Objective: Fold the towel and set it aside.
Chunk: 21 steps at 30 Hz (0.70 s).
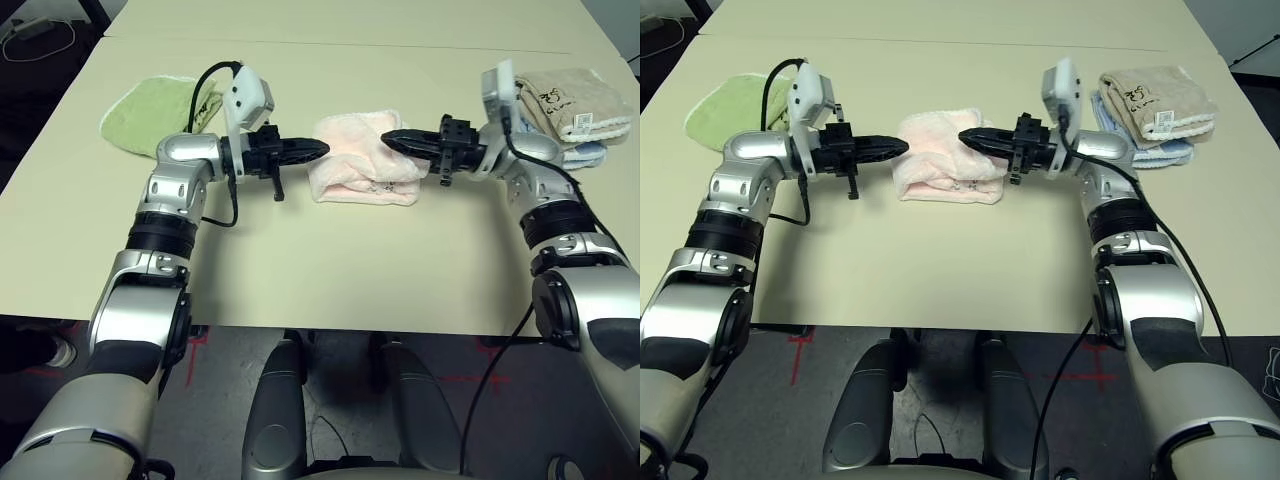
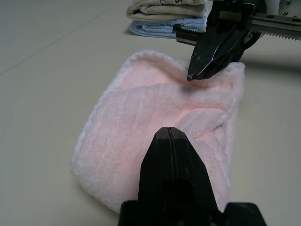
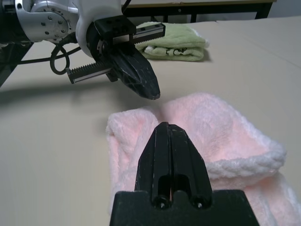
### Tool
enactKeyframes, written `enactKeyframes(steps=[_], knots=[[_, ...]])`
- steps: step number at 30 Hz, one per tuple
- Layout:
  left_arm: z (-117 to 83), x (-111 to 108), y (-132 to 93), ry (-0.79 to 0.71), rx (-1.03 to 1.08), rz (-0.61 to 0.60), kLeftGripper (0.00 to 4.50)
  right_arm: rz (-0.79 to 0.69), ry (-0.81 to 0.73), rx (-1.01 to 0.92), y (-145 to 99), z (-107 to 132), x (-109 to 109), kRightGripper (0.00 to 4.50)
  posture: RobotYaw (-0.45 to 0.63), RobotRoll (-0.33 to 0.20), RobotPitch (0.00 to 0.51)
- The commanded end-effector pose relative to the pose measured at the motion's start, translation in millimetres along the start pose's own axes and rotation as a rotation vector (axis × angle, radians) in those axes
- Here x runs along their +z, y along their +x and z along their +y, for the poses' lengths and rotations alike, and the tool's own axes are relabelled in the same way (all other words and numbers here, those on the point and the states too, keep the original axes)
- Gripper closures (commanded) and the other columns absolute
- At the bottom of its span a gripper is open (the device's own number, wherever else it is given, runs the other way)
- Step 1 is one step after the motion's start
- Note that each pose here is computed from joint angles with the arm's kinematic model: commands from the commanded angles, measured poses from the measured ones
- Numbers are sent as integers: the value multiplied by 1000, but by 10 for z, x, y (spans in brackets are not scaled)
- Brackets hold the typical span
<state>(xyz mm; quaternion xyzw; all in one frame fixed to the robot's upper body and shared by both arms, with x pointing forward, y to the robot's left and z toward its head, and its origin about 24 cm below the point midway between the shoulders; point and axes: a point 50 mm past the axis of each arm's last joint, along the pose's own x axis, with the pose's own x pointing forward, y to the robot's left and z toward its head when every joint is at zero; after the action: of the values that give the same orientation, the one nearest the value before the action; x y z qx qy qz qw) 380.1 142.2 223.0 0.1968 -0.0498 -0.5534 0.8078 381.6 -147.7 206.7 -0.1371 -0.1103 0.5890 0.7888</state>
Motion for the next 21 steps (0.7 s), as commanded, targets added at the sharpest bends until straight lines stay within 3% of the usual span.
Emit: enactKeyframes(steps=[1, 9, 15, 21], knots=[[-31, -50, 149, -7, -13, 35, 4456, 51, -6, -4, 17, 10, -63, 4500, 78, 0, 269], [-195, -134, 395, -23, -126, 61, 4456, 149, 16, -46, -178, 8, -209, 4500, 61, 0, 273], [-289, -350, 274, -66, -179, 130, 4456, 159, 70, -54, -383, 93, -377, 4500, 58, 0, 279], [-250, -456, 106, -80, -157, 188, 4456, 207, 85, -45, -446, 148, -480, 4500, 57, 0, 283]])
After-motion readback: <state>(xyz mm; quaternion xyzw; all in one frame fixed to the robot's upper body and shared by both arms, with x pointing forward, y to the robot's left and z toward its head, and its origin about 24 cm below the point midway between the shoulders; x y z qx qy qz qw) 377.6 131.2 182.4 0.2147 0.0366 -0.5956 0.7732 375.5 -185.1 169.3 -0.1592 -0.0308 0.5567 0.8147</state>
